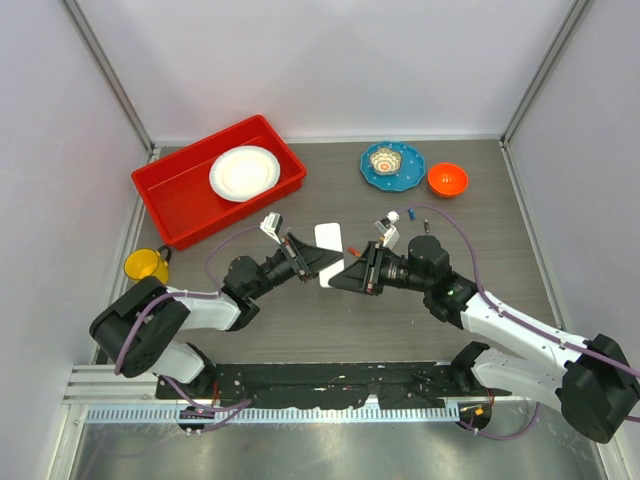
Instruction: Load the batteries into the remote control
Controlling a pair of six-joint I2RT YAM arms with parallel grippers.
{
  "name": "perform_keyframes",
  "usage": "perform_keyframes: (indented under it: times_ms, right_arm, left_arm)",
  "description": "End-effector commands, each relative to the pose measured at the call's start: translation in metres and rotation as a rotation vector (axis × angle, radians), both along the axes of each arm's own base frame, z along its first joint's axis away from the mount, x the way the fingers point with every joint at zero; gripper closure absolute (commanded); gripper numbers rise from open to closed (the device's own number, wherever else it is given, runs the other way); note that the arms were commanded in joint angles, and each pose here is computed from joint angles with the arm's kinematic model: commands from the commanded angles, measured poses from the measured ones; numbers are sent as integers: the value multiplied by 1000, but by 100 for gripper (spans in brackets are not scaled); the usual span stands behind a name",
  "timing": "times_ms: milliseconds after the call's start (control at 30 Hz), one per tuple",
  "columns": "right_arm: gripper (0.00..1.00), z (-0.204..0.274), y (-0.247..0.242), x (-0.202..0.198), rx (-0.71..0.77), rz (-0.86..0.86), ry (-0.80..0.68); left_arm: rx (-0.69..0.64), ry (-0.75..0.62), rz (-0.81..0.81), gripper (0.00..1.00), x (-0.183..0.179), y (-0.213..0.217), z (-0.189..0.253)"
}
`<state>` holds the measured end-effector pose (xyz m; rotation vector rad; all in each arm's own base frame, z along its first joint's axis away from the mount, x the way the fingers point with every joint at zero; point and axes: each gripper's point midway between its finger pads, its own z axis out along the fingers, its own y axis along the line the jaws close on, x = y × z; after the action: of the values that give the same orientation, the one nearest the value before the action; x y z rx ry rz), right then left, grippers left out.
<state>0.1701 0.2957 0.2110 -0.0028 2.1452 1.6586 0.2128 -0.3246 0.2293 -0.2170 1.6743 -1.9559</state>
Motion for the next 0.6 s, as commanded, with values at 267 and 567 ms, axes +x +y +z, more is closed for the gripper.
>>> perform_keyframes:
  times_ms: [267, 567]
  right_arm:
    - [98, 20, -34, 90, 5, -439, -73]
    - [86, 19, -30, 91, 10, -407, -72]
  left_arm:
    - [9, -161, -227, 100, -64, -20, 21]
    - [12, -159, -229, 100, -66, -20, 20]
